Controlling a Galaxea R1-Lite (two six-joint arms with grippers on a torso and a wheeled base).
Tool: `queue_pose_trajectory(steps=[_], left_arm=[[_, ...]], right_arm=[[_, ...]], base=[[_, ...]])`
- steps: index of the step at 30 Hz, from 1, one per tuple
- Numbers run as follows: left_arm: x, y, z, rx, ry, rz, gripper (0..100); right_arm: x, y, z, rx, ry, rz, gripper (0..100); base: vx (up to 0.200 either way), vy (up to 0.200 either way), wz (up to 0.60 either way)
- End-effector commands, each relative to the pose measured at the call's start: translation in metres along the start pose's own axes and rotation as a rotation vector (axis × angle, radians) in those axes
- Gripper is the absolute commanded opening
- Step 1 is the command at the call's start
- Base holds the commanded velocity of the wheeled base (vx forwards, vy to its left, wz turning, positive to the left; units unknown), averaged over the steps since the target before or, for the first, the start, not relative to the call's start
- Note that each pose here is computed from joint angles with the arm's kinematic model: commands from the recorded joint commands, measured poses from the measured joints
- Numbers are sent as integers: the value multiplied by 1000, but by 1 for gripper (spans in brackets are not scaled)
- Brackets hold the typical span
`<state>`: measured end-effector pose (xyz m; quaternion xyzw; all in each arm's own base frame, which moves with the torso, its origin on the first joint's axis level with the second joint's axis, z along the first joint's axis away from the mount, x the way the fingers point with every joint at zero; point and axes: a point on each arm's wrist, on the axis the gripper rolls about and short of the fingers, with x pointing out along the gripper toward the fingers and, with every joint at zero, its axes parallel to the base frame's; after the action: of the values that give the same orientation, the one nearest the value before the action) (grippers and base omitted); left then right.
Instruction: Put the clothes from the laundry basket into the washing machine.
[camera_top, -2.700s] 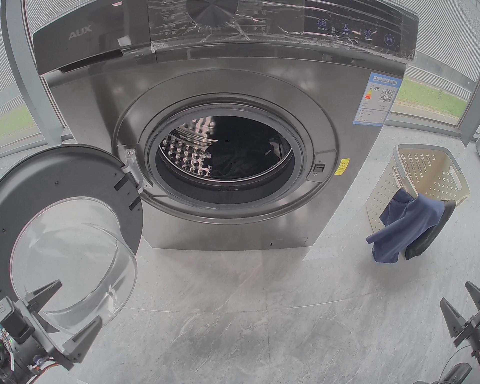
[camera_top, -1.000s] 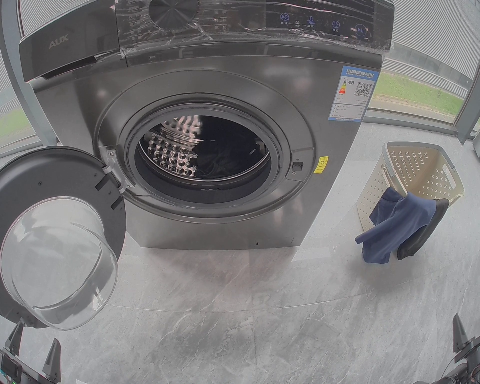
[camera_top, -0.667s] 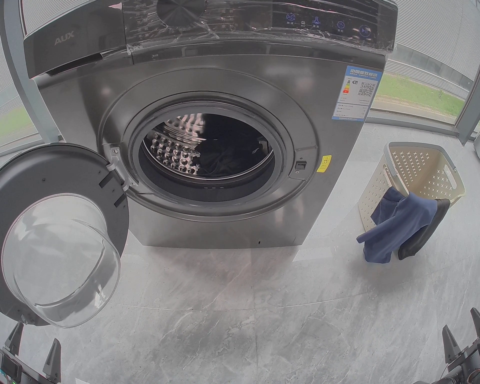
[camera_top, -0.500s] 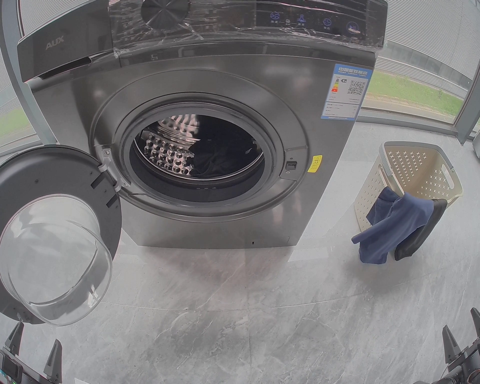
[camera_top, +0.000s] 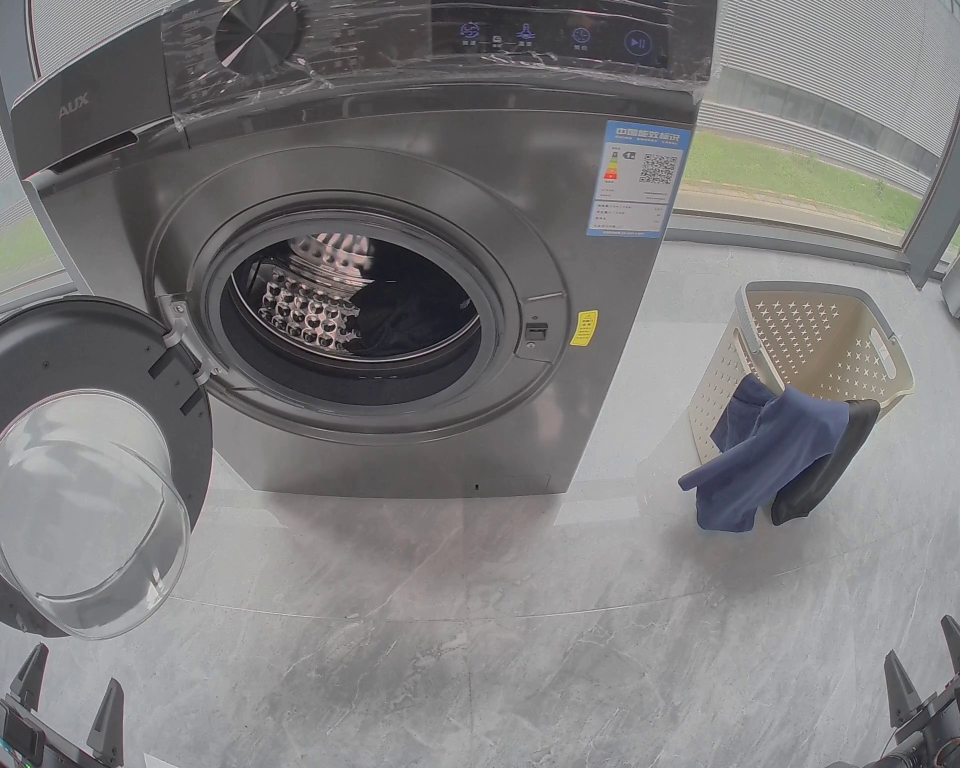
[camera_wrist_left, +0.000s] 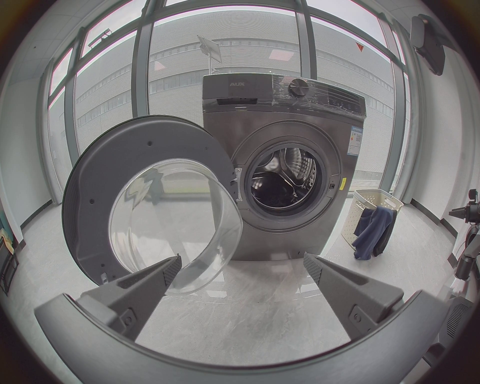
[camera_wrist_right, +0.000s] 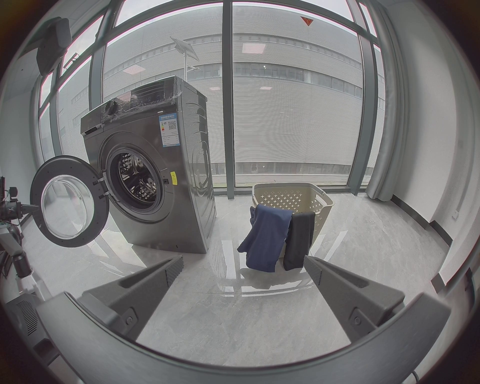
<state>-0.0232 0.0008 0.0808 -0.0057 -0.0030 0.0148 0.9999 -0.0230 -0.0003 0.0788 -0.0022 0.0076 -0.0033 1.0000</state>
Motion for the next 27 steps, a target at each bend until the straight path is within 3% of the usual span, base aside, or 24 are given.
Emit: queue_pose_trajectory(steps=[1,5,11,20,22,27], left_arm=[[1,0,-5,1,12,0,100],[1,0,-5,-4,12,1,100],[1,0,-5,-16,12,7,100],[1,0,-5,-7,12,3,100],[1,0,-5,2,13,0,100],[1,0,-5,-5,13,3,100]], right_arm=[[0,0,-3,0,-1,2,100],[0,0,-3,0,-1,2,100],[0,0,-3,0,-1,2,100],[0,0,-3,-2,-1,2,100],[0,0,-3,0,-1,2,100],[0,0,-3,0,-1,2,100]], base=[[0,-200,0],[0,-200,0],[0,0,0],[0,-200,0],[0,0,0],[0,0,0]])
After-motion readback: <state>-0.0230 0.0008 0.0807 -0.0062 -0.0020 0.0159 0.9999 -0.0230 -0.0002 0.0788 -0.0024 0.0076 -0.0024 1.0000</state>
